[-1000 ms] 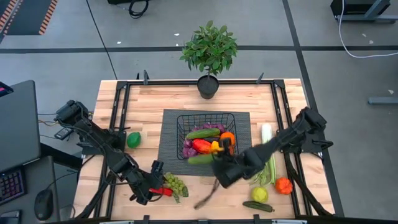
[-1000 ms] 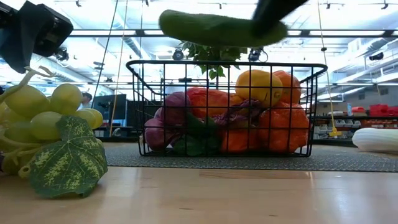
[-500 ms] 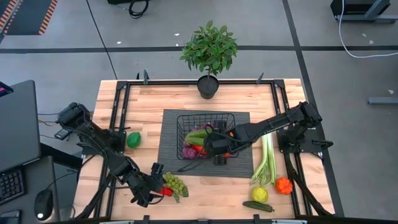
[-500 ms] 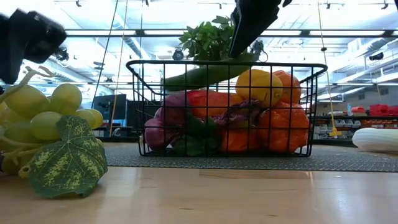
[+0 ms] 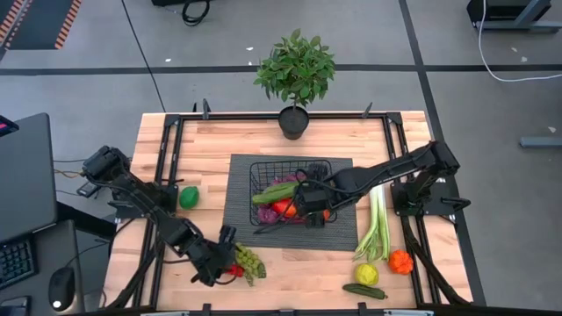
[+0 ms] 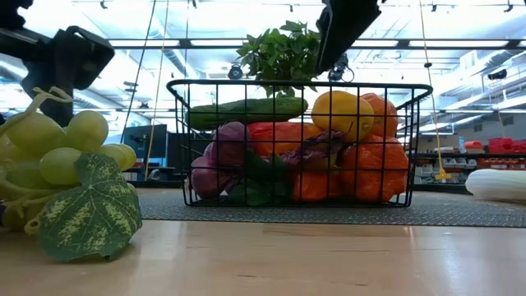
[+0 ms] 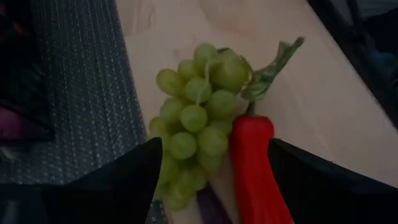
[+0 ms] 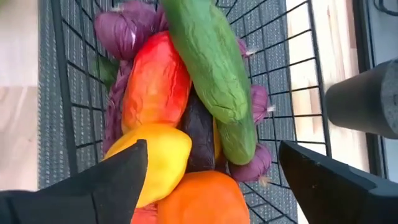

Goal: Build produce basket
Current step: Put the grapes into the wire basket

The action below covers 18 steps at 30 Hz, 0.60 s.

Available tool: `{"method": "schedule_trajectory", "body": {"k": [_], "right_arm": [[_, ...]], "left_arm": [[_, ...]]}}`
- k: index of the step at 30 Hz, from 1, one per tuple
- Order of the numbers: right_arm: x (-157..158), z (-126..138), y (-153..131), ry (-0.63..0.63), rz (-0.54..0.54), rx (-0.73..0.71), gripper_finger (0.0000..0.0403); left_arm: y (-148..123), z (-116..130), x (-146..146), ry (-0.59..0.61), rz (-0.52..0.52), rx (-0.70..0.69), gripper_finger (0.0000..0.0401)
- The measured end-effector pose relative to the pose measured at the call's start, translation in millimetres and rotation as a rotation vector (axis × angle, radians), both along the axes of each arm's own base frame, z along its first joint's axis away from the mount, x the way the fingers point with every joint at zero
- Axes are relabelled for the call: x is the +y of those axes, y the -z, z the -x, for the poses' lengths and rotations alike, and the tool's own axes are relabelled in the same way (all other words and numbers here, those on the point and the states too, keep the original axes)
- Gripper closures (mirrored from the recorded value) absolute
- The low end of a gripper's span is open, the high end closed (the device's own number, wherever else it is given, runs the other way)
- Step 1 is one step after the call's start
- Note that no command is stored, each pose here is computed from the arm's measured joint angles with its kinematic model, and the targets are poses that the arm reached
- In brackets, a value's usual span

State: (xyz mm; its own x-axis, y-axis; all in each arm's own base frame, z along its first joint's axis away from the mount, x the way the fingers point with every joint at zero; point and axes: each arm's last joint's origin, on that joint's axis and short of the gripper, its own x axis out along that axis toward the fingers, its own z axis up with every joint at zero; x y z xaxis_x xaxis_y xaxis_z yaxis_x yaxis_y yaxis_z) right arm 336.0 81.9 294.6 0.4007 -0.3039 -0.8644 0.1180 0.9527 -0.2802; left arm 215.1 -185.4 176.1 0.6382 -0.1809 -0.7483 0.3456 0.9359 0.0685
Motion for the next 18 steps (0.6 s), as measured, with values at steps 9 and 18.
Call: {"method": "schedule_trajectory", "body": {"k": [9,18], "right_arm": [[-5,21,-32,0.062,-0.074,-0.112,0.0053],[-11,50,-47,0.104,-0.064,-0.051,0.0054]], "left_arm": [[27,-23,15,-0.074,-0.085,0.042,0.0103],[32,-36,19,-0.093,-0.051,0.027,0.0129]]}}
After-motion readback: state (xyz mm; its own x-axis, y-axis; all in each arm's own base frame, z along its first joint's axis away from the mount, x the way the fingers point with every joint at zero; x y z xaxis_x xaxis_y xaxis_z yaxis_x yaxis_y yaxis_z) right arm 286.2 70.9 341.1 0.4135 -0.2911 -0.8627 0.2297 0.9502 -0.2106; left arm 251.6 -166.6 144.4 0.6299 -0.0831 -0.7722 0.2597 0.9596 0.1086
